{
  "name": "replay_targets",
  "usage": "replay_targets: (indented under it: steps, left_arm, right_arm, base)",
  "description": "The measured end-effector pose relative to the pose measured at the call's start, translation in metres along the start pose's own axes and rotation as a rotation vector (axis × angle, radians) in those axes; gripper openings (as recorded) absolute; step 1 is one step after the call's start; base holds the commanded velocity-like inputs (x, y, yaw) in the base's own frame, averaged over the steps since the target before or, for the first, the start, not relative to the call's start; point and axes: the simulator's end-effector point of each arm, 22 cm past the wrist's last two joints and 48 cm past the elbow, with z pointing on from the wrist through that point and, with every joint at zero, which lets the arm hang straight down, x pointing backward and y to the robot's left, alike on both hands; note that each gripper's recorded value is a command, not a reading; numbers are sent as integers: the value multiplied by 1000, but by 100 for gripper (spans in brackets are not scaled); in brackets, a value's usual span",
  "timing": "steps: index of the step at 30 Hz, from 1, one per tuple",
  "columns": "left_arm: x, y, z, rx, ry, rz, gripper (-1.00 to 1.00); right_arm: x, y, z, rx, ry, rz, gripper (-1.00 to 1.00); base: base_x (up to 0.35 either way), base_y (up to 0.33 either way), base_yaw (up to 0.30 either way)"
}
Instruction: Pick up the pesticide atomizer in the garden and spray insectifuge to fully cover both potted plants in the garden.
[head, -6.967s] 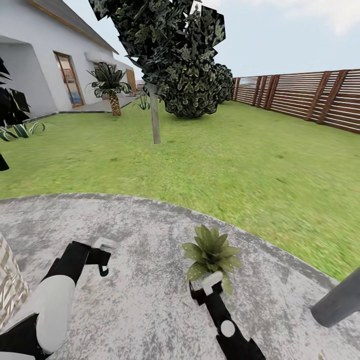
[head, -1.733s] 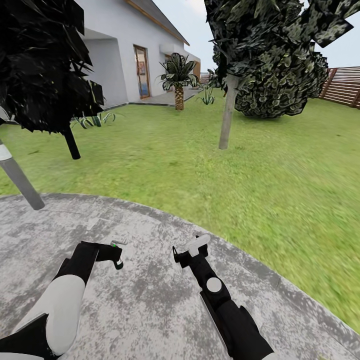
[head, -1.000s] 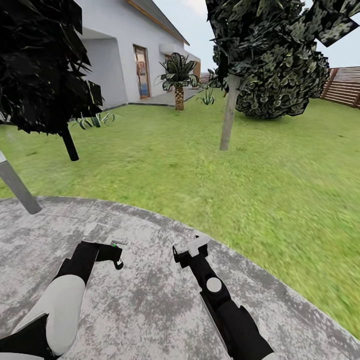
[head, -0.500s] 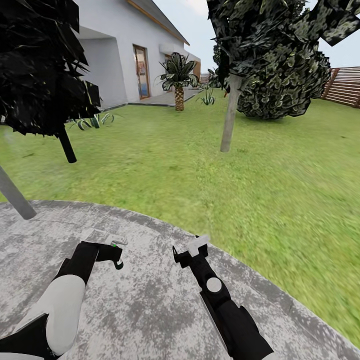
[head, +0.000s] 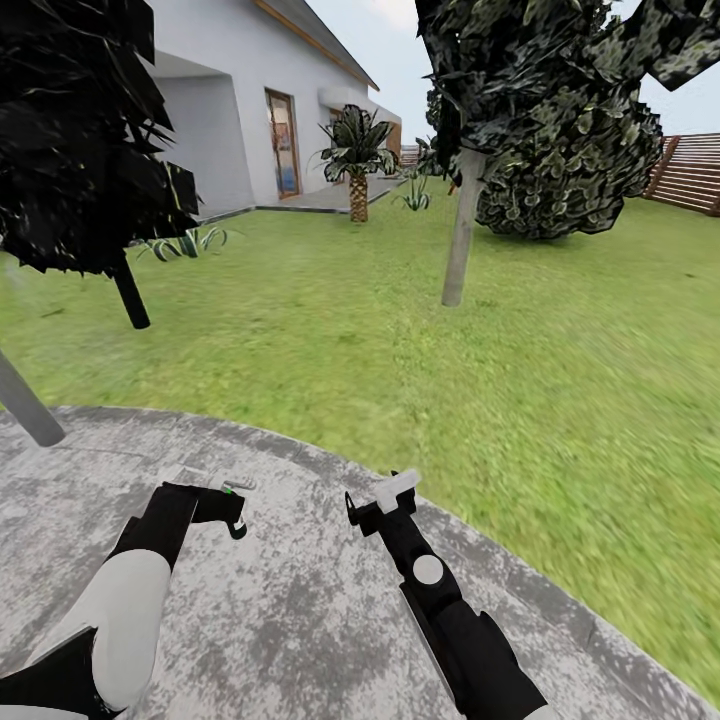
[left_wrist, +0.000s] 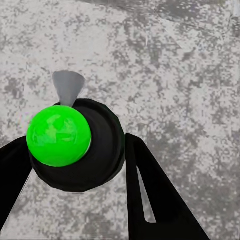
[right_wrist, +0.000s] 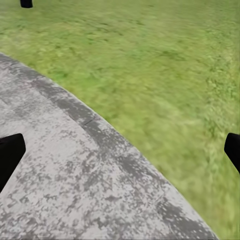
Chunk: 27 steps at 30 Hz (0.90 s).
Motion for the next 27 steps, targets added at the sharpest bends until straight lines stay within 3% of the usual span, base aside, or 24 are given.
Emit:
replay_targets:
  steps: [27]
  left_arm:
    - [-2, -9, 2, 13, -3, 2, -100]
  right_arm:
    - [-1, 0, 0, 1, -1, 0, 100]
  base:
    - [333, 0, 0]
